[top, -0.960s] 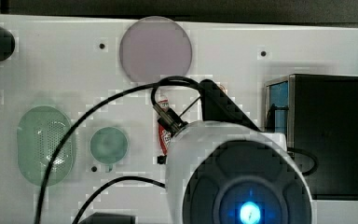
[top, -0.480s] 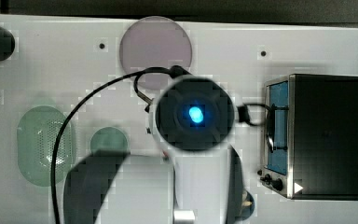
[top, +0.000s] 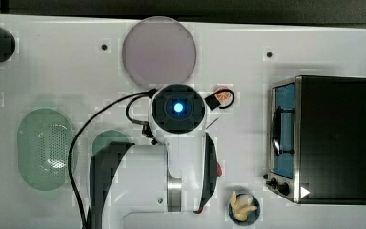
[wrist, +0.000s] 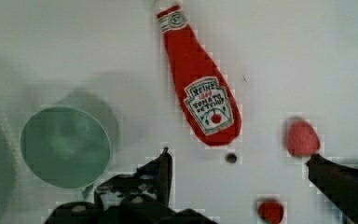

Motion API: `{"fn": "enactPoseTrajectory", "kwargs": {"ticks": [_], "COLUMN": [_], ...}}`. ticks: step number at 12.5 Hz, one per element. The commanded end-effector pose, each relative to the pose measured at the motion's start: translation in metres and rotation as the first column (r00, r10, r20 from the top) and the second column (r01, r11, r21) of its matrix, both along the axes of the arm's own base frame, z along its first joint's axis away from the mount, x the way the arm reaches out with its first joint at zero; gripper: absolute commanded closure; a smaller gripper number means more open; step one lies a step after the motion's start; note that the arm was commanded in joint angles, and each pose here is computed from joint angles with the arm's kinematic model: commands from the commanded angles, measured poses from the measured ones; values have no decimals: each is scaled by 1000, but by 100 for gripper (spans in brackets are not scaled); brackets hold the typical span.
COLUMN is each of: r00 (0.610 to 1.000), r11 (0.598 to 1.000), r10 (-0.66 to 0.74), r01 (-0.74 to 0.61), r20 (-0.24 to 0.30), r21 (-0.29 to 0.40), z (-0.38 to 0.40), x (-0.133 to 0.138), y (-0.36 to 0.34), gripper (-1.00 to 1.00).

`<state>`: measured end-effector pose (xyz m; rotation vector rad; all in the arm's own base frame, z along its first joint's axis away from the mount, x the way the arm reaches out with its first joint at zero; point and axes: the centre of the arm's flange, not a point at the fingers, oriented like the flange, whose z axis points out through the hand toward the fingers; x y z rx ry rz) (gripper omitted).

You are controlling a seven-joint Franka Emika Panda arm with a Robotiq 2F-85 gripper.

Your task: Pick Ketchup from the table and place it in strainer.

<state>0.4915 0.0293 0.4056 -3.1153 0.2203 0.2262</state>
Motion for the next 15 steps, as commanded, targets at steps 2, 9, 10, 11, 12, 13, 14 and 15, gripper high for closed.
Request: {"fn": "enactPoseTrajectory", "kwargs": {"ticks": [2, 9, 10, 11, 12, 13, 14, 15], "r00": [952, 955, 955, 954, 952, 948, 945, 946], "r11": [955, 955, 955, 954, 953, 949, 946, 947], "r10": [293, 289, 290, 291, 296, 308, 317, 313], "r01": [-296, -292, -293, -295, -300, -312, -321, -318], "r20": [92, 59, 65, 70, 78, 85, 87, 87], "r21": [14, 46, 49, 53, 51, 46, 45, 48], "z": [-24, -140, -155, -169, -183, -195, -207, -217], "x": [-5, -18, -16, -15, -13, -13, -13, -14], "y": [-4, -5, -5, -4, -4, -3, -2, -3], "gripper": [-100, -100, -100, -100, -100, -100, -100, -100]}}
